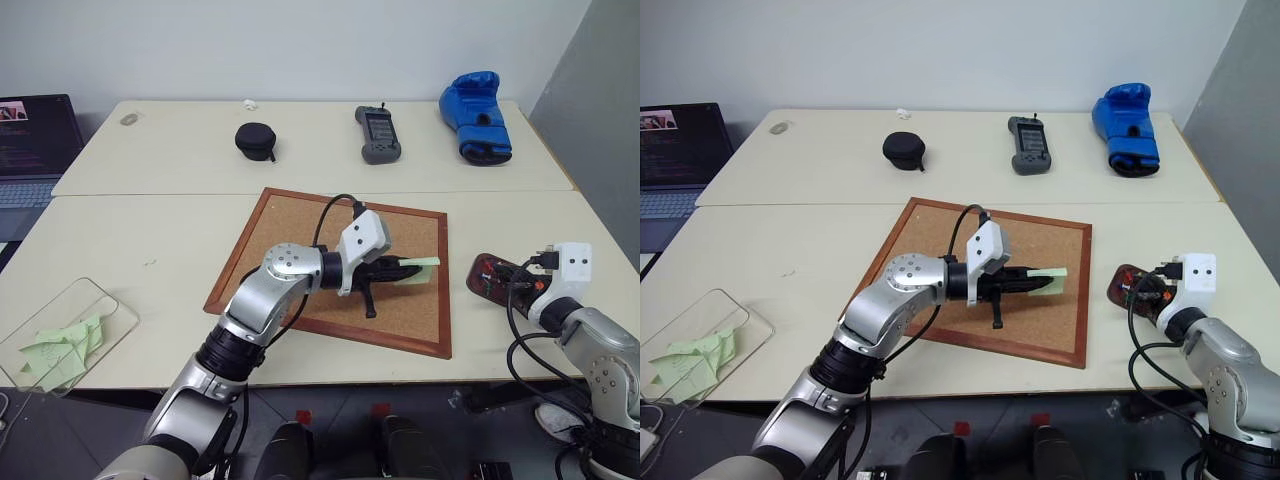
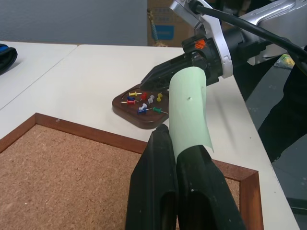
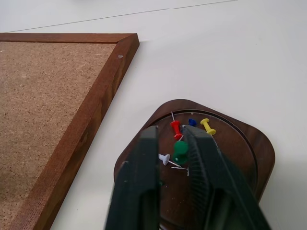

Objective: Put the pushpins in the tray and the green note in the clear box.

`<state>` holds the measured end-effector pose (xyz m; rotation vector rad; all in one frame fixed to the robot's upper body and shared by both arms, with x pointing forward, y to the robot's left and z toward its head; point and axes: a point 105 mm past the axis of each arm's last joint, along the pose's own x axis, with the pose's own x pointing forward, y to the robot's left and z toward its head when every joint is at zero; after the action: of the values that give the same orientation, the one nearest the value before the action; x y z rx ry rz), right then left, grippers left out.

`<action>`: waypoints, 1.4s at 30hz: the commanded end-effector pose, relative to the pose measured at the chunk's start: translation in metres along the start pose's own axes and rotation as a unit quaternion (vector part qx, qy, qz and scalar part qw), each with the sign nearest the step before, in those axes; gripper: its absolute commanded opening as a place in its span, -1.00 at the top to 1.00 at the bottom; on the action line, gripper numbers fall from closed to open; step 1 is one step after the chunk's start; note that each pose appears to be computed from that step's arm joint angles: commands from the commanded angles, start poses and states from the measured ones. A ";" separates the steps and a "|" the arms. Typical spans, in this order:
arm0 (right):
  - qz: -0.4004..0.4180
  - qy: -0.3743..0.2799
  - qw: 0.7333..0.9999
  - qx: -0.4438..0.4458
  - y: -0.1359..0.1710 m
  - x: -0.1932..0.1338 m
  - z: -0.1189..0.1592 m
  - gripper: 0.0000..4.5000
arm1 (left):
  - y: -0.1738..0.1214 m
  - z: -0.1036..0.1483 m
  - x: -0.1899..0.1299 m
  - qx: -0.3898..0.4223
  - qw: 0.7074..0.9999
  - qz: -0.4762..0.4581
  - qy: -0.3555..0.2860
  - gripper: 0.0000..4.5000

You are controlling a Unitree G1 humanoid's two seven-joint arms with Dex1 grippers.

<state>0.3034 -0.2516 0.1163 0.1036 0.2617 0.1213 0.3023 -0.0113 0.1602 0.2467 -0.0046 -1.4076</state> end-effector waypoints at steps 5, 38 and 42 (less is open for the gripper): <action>-0.016 -0.023 1.000 -0.004 -0.008 0.000 0.009 -0.17 | -0.002 0.013 -0.001 0.024 1.000 0.000 -0.016 1.00; -0.011 -0.011 0.999 0.036 -0.009 0.011 -0.001 -0.94 | 0.003 0.015 -0.003 0.030 0.999 0.009 -0.015 1.00; -0.010 -0.018 1.000 0.018 -0.009 0.009 0.005 -0.94 | 0.004 0.015 -0.003 0.030 0.999 0.010 -0.015 1.00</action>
<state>0.3126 -0.2579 0.1003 0.1781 0.2917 0.0919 0.3037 -0.0099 0.1593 0.2602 -0.0009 -1.3970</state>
